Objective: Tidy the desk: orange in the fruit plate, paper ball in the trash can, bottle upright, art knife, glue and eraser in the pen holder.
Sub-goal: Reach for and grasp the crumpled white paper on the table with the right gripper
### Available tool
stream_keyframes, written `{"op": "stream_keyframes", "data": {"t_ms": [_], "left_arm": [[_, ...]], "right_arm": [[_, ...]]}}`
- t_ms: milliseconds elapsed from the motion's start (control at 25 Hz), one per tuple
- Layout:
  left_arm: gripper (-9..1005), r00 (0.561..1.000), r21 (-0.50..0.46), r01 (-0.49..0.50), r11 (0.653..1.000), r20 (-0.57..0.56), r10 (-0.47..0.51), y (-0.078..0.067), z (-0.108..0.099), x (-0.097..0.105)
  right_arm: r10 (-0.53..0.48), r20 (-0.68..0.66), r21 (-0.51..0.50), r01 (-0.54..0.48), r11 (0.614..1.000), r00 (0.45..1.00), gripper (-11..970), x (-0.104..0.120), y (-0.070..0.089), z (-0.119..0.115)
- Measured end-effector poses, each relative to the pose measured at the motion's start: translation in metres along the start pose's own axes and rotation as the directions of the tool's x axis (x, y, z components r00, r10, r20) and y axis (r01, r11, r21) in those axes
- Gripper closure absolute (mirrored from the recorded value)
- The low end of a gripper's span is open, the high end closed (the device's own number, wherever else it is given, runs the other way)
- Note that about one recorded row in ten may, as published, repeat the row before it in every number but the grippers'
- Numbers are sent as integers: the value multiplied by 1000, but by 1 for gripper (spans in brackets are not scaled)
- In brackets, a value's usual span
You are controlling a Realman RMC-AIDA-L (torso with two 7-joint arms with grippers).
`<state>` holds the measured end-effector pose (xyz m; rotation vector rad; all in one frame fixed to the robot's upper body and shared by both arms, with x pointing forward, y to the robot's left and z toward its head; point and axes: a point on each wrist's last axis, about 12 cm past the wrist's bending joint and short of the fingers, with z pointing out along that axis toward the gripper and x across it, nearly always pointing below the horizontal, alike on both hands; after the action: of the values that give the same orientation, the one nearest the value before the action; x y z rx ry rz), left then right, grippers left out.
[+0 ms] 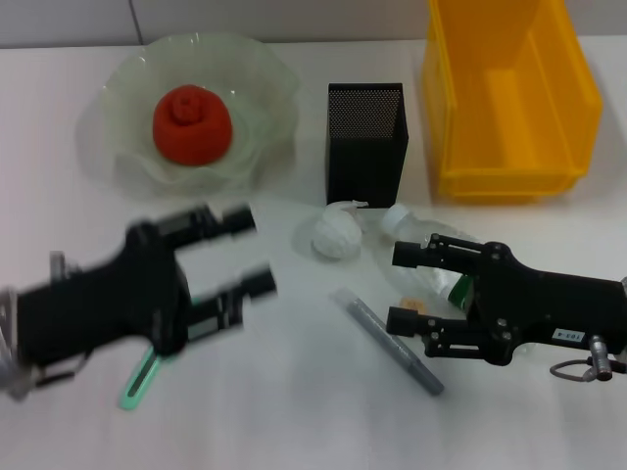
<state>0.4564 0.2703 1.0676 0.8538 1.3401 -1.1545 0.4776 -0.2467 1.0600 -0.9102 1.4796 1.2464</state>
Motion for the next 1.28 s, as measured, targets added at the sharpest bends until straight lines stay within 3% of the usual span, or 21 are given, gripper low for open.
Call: {"op": "stream_keyframes", "data": {"t_ms": [240,440,480,520,640,680,720,920,1040,1280], "left_arm": [[383,998,-21,64,998,-27,-65,-9,-4,15],[385,998,-24,59,998,-27,-60,-6,2,15],[386,998,-27,55,998,-32,-56,-3,4,15],[387,998,-27,55,998,-32,-56,-3,4,15],[388,997,-41,52,998,-48,-54,0,7,16],[388,997,-44,50,998,-59,-53,2,8,17],[388,997,-44,50,998,-59,-53,2,8,17],[388,996,-56,53,997,-74,-57,2,9,19],[388,995,-63,55,997,-76,-59,2,8,20],[388,995,-74,55,996,-78,-61,2,7,21]], "right_arm": [[-2,-1,7,2,1000,1000,174,-1,-1,-2],[96,-12,42,-95,995,995,175,-14,-12,-2],[141,-23,51,-140,989,990,175,-33,-20,-4],[141,-23,51,-140,989,990,175,-33,-20,-4],[172,-42,61,-170,984,984,175,-68,-29,-4],[181,-69,68,-176,982,981,175,-91,-33,-2],[181,-69,68,-176,982,981,175,-91,-33,-2],[163,-345,166,-111,980,924,174,-154,-40,17],[146,-422,192,-69,979,895,175,-168,-41,28],[153,-616,226,-13,974,773,174,-191,-50,73]]}}
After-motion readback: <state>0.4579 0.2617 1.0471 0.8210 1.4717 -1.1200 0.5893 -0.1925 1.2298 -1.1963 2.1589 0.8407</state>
